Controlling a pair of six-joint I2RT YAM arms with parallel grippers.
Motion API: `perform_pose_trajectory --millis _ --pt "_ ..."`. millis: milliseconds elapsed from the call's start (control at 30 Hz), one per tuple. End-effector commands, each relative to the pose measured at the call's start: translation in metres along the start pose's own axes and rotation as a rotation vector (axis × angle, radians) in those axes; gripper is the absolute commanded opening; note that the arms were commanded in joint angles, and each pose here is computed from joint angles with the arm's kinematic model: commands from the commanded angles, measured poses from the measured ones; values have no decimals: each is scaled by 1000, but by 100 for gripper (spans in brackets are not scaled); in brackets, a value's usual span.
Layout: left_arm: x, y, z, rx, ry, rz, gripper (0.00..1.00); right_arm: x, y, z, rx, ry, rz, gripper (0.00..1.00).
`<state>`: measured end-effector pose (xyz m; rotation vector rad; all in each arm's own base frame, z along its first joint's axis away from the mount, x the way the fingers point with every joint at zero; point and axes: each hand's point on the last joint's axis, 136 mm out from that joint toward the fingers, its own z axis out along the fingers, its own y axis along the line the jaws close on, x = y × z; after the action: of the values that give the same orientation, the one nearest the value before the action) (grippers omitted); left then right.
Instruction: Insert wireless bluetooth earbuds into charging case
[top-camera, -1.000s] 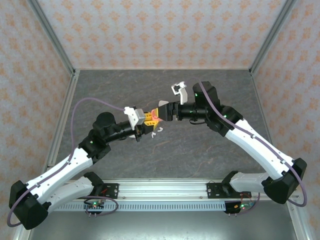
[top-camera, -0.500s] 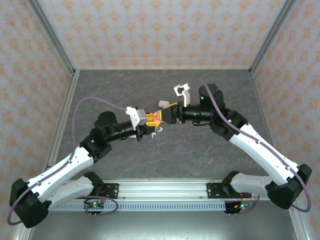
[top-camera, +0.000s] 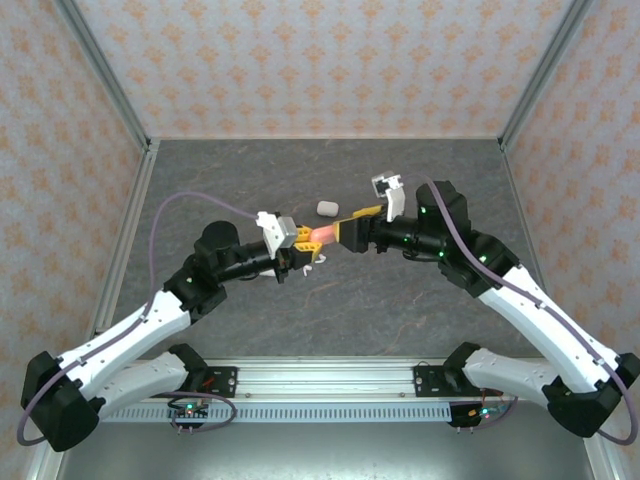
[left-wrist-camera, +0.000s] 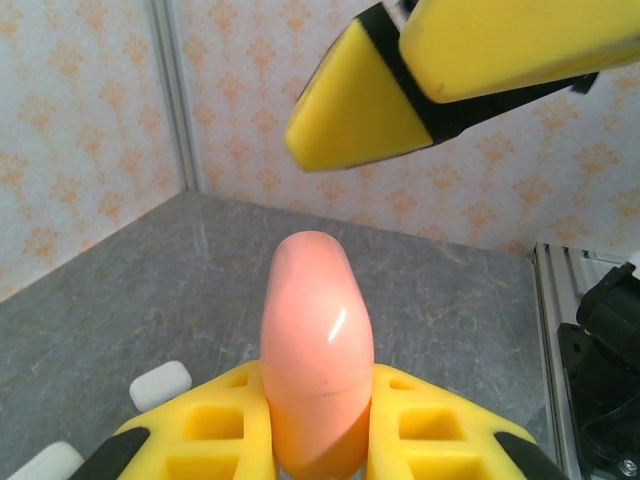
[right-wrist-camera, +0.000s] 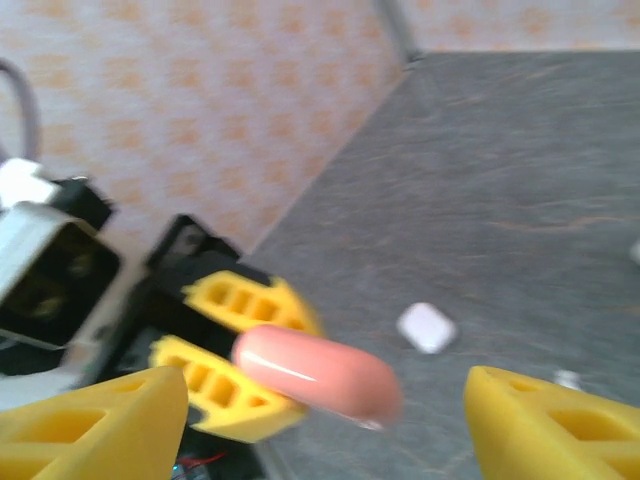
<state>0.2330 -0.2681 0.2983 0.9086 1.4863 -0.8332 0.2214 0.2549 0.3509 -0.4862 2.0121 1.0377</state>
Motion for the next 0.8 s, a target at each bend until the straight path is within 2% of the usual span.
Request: perform_pose_trajectory --millis 0,67,167,267,367,600,767 --pt "0 17 8 -65 39 -57 0 -17 -51 -31 332 -107 4 79" --pt "16 25 17 -89 102 -106 0 -19 -68 -43 431 -159 21 85" --pt "44 38 37 -112 201 -195 0 -21 -85 -58 514 -257 48 100" --pt "69 50 61 -127 272 -291 0 -18 -96 -68 549 -351 89 99" --pt "94 63 86 -149 334 -405 0 -9 -104 -71 558 -380 113 99" --pt "146 74 140 -119 423 -651 0 11 -121 -72 632 -335 127 99" --pt "177 75 160 -104 494 -751 3 16 -128 -74 669 -317 102 99"
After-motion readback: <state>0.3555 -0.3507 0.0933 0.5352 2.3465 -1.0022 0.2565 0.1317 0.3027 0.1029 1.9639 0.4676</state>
